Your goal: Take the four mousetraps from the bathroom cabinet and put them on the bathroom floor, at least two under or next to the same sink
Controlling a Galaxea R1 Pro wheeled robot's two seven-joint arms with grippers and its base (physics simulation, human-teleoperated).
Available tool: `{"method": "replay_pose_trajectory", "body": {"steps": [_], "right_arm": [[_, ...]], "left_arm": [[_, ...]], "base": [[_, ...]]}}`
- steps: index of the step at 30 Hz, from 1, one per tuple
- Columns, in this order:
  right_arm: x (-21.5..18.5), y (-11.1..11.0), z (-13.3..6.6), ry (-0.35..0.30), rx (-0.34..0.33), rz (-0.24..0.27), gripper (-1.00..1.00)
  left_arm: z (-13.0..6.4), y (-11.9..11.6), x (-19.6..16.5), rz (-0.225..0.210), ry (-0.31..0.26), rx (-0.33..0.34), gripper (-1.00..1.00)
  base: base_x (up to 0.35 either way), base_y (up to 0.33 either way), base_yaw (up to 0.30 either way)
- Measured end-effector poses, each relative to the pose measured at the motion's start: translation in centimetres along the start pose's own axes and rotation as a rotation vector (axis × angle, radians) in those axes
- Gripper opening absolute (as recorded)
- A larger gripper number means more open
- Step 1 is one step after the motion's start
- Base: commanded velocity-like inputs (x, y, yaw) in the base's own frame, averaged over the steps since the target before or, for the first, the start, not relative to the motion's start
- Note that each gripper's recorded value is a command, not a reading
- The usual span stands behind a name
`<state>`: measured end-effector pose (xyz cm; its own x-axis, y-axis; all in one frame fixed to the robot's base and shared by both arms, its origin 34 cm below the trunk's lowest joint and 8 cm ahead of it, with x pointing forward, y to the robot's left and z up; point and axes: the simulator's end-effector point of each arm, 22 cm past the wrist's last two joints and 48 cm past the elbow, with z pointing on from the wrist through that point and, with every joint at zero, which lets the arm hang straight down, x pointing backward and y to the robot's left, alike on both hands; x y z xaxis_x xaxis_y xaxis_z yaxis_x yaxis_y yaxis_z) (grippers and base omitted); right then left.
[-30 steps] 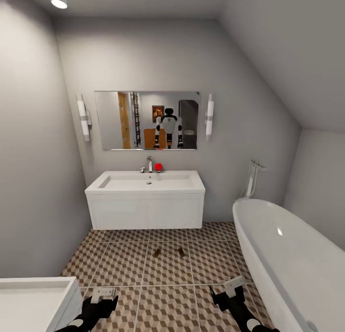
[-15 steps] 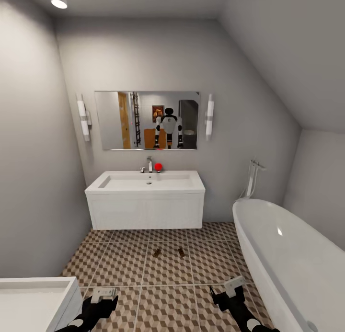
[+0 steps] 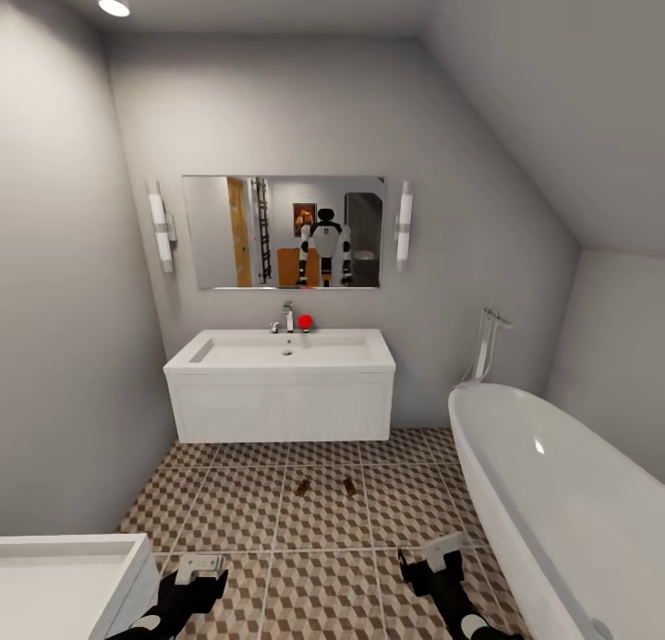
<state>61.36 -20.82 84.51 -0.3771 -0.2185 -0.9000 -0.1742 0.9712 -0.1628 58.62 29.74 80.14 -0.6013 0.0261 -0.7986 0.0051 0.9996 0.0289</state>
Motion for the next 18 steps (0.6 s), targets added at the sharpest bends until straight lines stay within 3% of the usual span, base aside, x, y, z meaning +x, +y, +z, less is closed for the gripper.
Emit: {"method": "replay_pose_trajectory", "body": {"steps": [6,10,13,16,18], "right_arm": [[0.6,3.1,-0.4,0.051,0.061,0.033,1.0],[1.4,5.0,-1.0,0.085,0.09,0.048,1.0],[2.3,5.4,-1.6,0.106,0.111,0.051,1.0],[3.7,4.4,-2.1,0.126,0.127,0.044,1.0],[4.5,3.6,-2.4,0.137,0.136,0.036,1.0]], "left_arm": [[0.0,-0.3,0.0,-0.001,0.0,0.004,1.0],[0.0,-1.9,0.6,-0.009,0.029,0.024,1.0],[-0.2,-4.8,3.4,-0.026,0.158,0.063,1.0],[-0.6,-6.6,4.9,-0.036,0.232,0.088,1.0],[-0.7,-6.9,5.4,-0.038,0.248,0.091,1.0]], "base": [[0.0,0.0,0.0],[0.0,0.0,0.0],[0.0,0.0,0.0],[0.0,0.0,0.0],[0.0,0.0,0.0]]}}
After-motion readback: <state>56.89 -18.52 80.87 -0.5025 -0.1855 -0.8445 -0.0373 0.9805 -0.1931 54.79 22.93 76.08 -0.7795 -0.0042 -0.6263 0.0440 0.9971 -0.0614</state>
